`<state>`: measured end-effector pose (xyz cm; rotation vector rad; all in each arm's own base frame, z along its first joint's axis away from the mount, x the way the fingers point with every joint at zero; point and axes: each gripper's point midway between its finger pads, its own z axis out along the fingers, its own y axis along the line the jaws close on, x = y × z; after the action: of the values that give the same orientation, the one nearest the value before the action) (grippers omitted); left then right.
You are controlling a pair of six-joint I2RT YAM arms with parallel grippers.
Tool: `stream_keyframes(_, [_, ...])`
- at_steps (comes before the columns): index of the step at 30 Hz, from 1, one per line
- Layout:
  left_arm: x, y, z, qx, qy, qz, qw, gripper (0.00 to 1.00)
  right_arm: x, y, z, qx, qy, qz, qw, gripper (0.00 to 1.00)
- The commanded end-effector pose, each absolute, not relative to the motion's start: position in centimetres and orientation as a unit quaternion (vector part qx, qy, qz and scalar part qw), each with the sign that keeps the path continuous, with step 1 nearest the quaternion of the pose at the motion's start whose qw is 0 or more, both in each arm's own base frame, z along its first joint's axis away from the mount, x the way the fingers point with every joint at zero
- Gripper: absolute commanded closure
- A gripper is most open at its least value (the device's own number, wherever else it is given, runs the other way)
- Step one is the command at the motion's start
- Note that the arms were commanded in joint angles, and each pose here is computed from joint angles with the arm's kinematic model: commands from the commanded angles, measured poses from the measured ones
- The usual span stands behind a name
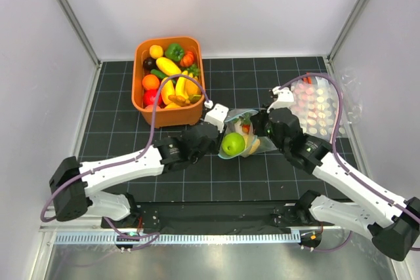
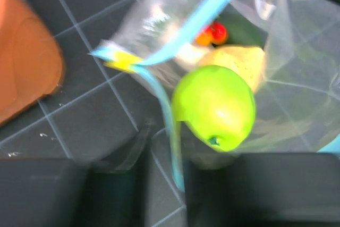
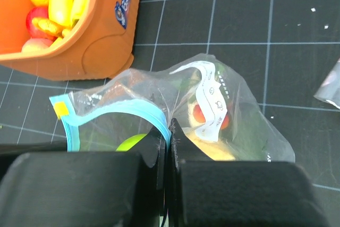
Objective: Place the food in the zip-top bag and seal the zipper
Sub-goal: Adjust the zipper food storage bag at the center of the board.
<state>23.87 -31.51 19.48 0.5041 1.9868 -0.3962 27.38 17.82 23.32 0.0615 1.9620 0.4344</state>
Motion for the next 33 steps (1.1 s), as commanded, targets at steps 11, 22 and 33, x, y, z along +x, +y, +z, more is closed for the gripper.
stream_keyframes(11, [26.3, -27.9, 23.6, 0.112, 0.814, -0.243, 0.515, 1.0, 27.7, 22.8, 24.5, -0.052, 0.824, 0.225, 0.517, 0.99])
stream_keyframes(22, [27.0, -26.6, 23.8, 0.09, 0.815, -0.258, 0.511, 0.99, 22.7, 30.6, 24.6, -0.219, 0.8, 0.292, 0.476, 0.59])
stream_keyframes(33, [26.4, -26.0, 24.3, 0.07, 0.814, -0.282, 0.504, 1.0, 21.7, 30.3, 25.6, -0.25, 0.778, 0.307, 0.487, 0.09])
